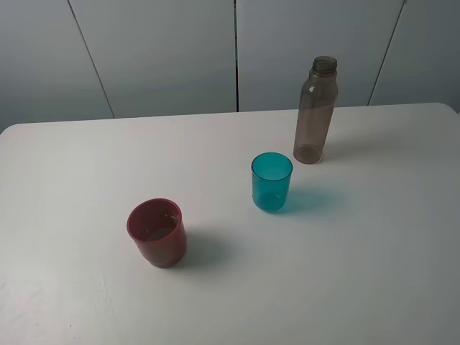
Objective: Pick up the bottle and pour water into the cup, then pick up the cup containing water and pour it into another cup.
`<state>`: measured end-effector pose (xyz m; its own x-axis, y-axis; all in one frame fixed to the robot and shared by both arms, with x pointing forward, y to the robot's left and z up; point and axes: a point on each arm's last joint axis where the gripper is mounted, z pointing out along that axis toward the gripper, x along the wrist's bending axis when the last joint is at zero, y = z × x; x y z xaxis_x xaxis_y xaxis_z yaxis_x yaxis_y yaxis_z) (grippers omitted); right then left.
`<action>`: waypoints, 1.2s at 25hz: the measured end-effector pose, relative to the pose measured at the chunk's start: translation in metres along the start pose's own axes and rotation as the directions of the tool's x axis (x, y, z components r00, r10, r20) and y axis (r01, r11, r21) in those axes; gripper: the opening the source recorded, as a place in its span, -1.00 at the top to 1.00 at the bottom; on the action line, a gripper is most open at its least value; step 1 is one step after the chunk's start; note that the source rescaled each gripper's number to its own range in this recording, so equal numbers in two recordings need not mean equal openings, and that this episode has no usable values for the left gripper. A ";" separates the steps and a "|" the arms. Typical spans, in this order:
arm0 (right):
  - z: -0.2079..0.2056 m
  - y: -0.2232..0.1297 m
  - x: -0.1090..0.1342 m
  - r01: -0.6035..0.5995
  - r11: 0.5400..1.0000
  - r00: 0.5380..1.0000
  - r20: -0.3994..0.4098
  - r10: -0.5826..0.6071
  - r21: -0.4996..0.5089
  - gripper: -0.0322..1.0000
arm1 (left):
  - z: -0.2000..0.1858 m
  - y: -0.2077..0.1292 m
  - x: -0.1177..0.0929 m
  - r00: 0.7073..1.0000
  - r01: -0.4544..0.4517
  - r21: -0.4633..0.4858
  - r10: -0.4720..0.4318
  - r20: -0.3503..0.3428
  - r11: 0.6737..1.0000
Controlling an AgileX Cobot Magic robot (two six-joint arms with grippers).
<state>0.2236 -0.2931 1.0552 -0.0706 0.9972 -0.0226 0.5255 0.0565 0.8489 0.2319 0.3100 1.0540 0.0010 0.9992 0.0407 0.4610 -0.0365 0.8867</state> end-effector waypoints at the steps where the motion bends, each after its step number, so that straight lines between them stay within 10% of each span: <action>1: 0.000 0.000 0.000 0.000 1.000 1.000 0.000 0.000 0.000 -0.99 | 0.000 0.000 0.000 1.000 0.000 0.000 0.000 0.000 1.000; 30: 0.007 0.002 0.001 -0.066 0.996 0.998 -0.022 0.064 -0.062 -0.99 | 0.000 0.000 0.000 1.000 -0.004 0.000 0.004 0.000 1.000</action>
<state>0.2306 -0.2912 1.0529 -0.0556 0.9975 0.0440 0.4757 -0.0122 0.8795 0.2319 0.3100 1.0540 0.0026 0.9990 0.0438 0.4610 -0.0400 0.8865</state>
